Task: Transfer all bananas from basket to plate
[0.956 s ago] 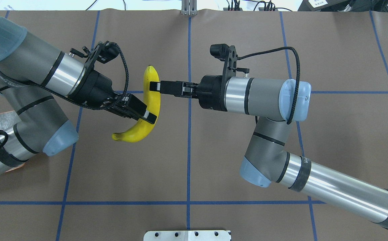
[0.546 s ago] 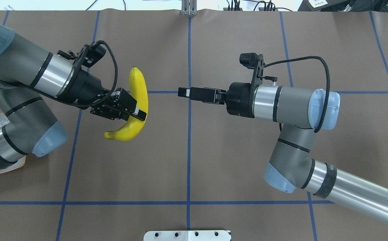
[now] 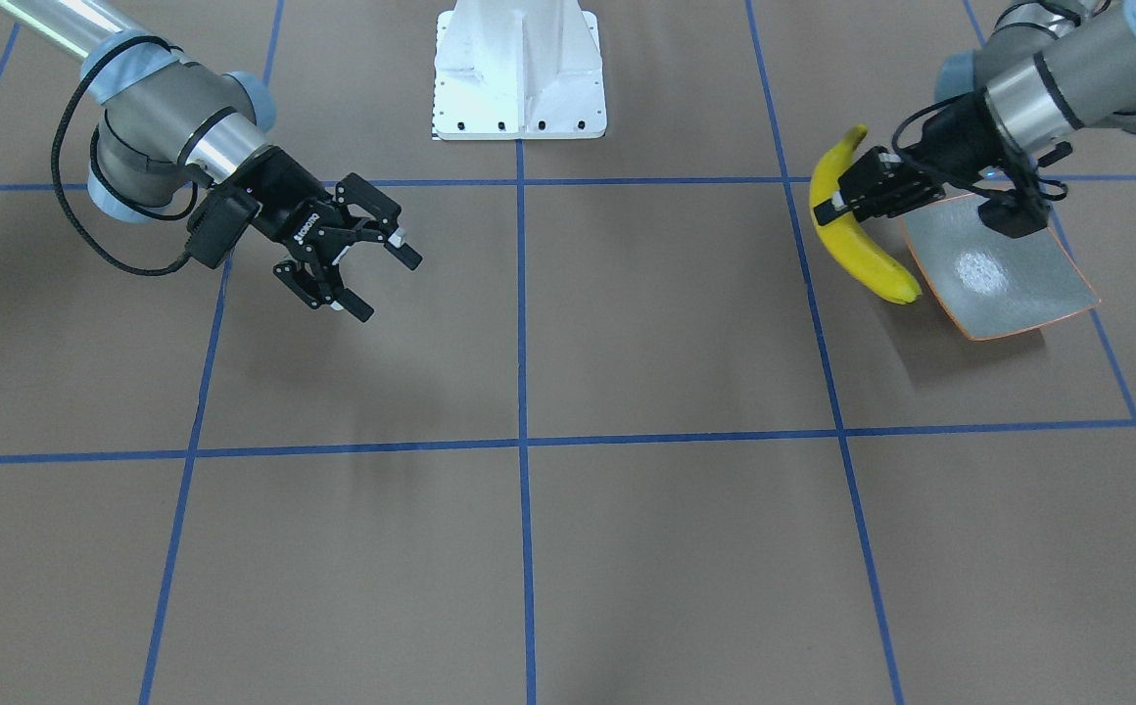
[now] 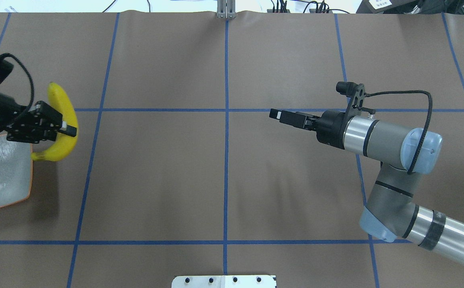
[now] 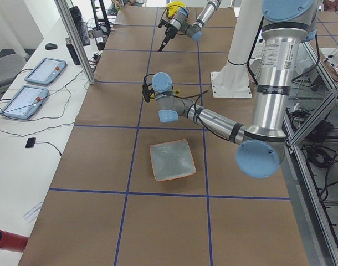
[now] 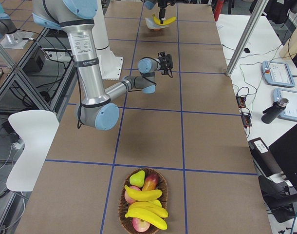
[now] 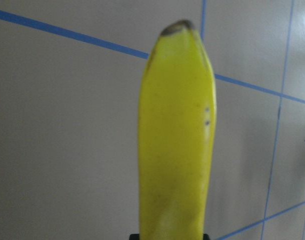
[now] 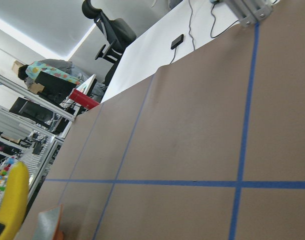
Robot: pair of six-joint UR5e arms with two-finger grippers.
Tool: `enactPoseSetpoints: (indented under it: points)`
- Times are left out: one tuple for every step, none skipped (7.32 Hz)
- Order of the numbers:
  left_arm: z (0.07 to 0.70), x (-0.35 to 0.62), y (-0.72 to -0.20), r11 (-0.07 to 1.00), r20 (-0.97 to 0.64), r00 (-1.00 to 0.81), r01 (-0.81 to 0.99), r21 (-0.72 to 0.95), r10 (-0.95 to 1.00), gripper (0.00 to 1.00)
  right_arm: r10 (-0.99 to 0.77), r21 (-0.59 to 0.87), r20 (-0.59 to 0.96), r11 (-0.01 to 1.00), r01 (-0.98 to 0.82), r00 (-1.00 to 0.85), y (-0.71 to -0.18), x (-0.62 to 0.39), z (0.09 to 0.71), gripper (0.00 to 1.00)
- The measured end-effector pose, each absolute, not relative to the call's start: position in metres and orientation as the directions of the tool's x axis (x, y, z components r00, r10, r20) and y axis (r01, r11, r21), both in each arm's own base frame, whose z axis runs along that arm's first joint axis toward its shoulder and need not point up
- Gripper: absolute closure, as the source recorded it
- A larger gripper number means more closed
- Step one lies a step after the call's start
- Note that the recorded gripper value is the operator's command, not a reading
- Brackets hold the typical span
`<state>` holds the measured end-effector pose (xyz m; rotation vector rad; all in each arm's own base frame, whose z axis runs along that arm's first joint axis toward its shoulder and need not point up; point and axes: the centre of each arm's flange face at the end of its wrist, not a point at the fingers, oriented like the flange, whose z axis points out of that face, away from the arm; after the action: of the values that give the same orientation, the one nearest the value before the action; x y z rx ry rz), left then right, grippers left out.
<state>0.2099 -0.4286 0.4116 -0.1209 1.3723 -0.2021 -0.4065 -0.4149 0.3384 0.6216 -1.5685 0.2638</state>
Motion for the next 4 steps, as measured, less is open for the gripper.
enactPoseSetpoints:
  points:
    - [0.453, 0.184, -0.416, 0.97, -0.944, 0.229, 0.109, -0.217, -0.236, 1.0, -0.205, 0.198, 0.977, 0.815, -0.545, 0.049, -0.414, -0.401, 0.359, 0.0]
    - [0.482, 0.171, -0.408, 0.965, -0.93, 0.27, 0.141, -0.22, -0.251, 1.0, -0.187, 0.198, 0.979, 0.805, -0.559, 0.078, -0.415, -0.398, 0.374, 0.0]
    - [0.504, 0.168, -0.404, 0.959, -0.907, 0.321, 0.169, -0.227, -0.271, 1.0, -0.17, 0.199, 0.98, 0.796, -0.572, 0.105, -0.419, -0.398, 0.388, 0.0]
    - [0.522, 0.168, -0.404, 0.957, -0.88, 0.383, 0.181, -0.226, -0.28, 1.0, -0.155, 0.201, 0.979, 0.789, -0.58, 0.128, -0.423, -0.398, 0.399, 0.0]
